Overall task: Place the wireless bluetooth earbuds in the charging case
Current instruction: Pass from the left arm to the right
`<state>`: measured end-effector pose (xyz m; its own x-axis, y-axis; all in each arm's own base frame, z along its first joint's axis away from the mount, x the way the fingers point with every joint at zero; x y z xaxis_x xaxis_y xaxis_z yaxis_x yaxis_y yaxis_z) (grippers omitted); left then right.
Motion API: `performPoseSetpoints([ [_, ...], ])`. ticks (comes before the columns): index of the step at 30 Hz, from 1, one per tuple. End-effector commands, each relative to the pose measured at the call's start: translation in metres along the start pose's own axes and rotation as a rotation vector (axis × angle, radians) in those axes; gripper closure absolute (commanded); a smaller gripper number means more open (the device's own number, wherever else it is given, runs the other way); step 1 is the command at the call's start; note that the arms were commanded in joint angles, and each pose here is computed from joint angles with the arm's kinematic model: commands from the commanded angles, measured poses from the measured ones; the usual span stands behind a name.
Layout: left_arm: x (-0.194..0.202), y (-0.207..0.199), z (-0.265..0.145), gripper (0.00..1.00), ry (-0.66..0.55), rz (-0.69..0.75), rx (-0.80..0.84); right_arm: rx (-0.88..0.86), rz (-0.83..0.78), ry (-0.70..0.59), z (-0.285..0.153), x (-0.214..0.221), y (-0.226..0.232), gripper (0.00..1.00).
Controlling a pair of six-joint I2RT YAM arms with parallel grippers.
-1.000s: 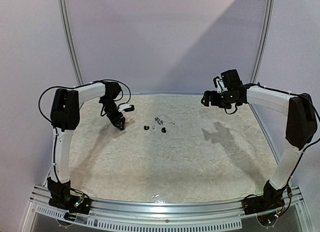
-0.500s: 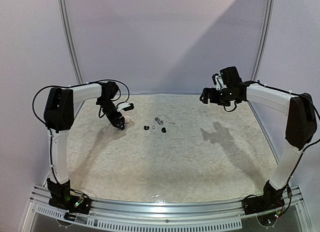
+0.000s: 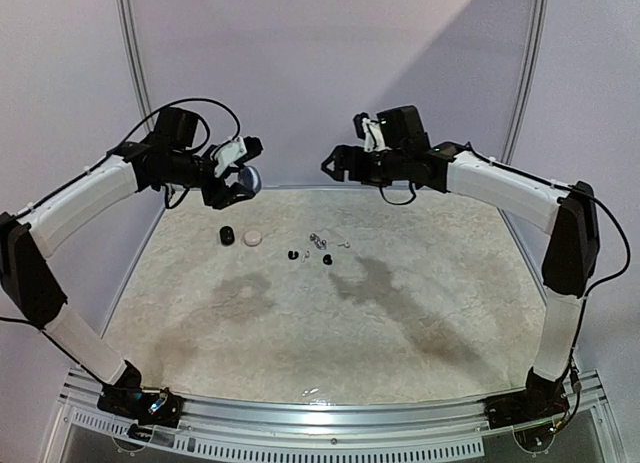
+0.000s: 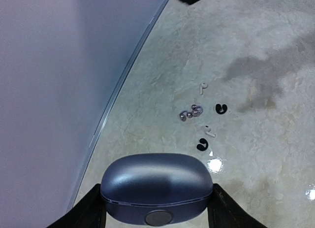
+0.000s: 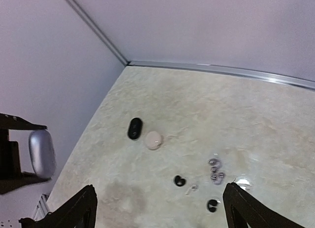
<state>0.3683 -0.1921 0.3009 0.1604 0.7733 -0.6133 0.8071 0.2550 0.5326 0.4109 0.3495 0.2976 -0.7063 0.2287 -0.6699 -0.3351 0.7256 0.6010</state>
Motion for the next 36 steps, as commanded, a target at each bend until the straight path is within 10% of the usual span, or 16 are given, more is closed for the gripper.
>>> performPoseSetpoints([
  [1,-0.031,-0.027,0.005,0.67,-0.147,0.215,-0.110,-0.176,-0.003,0.051,0.026,0.026,0.053,0.09],
  [16,-0.052,-0.043,0.008,0.69,-0.182,0.254,-0.161,-0.325,-0.174,0.159,0.043,0.067,0.089,0.17],
  [23,-0.058,-0.036,0.007,0.69,-0.201,0.262,-0.206,-0.341,-0.182,0.198,0.051,0.077,0.087,0.37],
  [31,-0.062,-0.033,0.008,0.70,-0.220,0.238,-0.222,-0.407,-0.209,0.227,0.050,0.080,0.094,0.81],
  [33,-0.062,-0.034,0.007,0.57,-0.229,0.220,-0.218,-0.415,-0.226,0.228,0.048,0.080,0.095,0.93],
  [36,-0.059,-0.051,0.004,0.07,-0.248,0.197,-0.092,-0.388,-0.279,0.234,0.042,0.080,0.091,1.00],
])
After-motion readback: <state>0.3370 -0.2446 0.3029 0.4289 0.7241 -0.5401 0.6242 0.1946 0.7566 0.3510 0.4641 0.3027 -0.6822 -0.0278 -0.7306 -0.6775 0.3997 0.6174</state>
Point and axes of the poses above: each gripper's point midway between its finger pads, its own z axis out along the fingers, its own y axis along the line the jaws close on, x = y × z, the point moved 5 cm from there along -z, back along the fingers, and after that the axes turned 10 degrees about z, right-handed, at the moved point
